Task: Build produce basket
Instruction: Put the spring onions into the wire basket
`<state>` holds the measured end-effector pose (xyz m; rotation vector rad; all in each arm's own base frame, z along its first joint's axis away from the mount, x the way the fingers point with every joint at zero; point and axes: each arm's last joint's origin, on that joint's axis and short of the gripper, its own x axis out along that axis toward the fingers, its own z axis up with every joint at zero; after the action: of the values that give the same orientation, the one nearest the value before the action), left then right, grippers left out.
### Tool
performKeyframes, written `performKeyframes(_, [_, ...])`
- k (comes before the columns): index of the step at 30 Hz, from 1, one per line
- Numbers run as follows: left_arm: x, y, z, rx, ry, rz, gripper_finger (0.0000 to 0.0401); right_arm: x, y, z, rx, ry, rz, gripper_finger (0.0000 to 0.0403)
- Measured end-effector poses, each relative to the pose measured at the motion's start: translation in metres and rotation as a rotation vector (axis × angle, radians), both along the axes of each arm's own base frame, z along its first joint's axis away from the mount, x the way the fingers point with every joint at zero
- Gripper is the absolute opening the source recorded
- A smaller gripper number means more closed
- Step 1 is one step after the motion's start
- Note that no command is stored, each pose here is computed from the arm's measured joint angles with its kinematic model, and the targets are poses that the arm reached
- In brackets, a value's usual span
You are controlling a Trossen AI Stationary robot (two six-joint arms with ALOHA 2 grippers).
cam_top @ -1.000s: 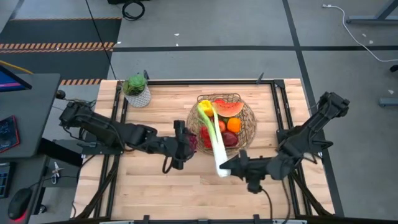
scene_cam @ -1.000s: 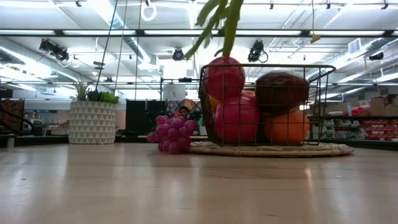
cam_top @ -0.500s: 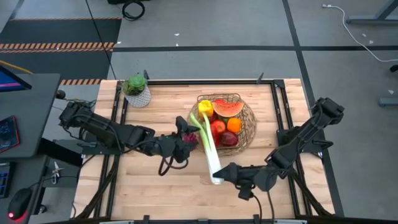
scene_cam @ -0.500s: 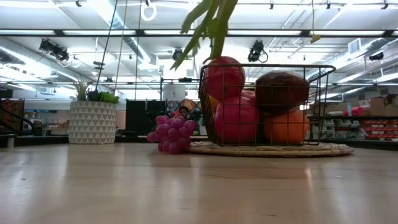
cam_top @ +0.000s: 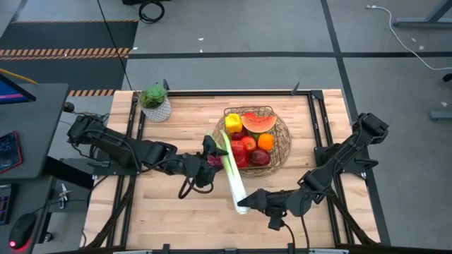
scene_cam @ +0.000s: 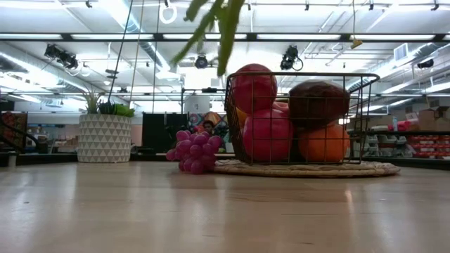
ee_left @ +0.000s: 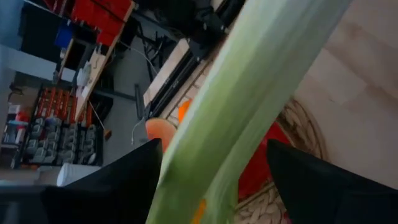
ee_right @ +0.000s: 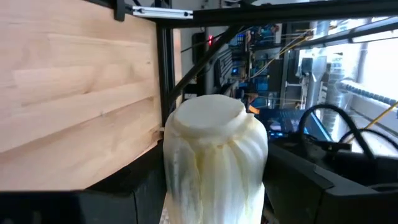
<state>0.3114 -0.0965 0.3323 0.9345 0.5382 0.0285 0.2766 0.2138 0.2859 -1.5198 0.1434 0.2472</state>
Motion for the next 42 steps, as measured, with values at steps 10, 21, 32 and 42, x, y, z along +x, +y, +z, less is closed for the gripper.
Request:
performKeyframes(10, [0.001,0.01,-0.002,-0.005,0.015,0.053,0.0227,0.002,-0.002,0.001,0.007,-0.008,0.001,0.024])
performKeyframes(21, [0.002,0.011,-0.002,-0.003,0.014,0.062,0.0117,0.002,-0.002,0.001,0.057,-0.005,-0.015,0.024])
performKeyframes(32, [0.003,0.011,0.0,-0.085,-0.036,0.098,0.0084,0.003,-0.004,0.001,0.118,-0.002,-0.038,0.0275])
performKeyframes(42, [0.003,0.01,0.001,-0.106,-0.047,0.106,0.0085,0.006,-0.008,0.001,0.172,-0.009,-0.097,0.0355])
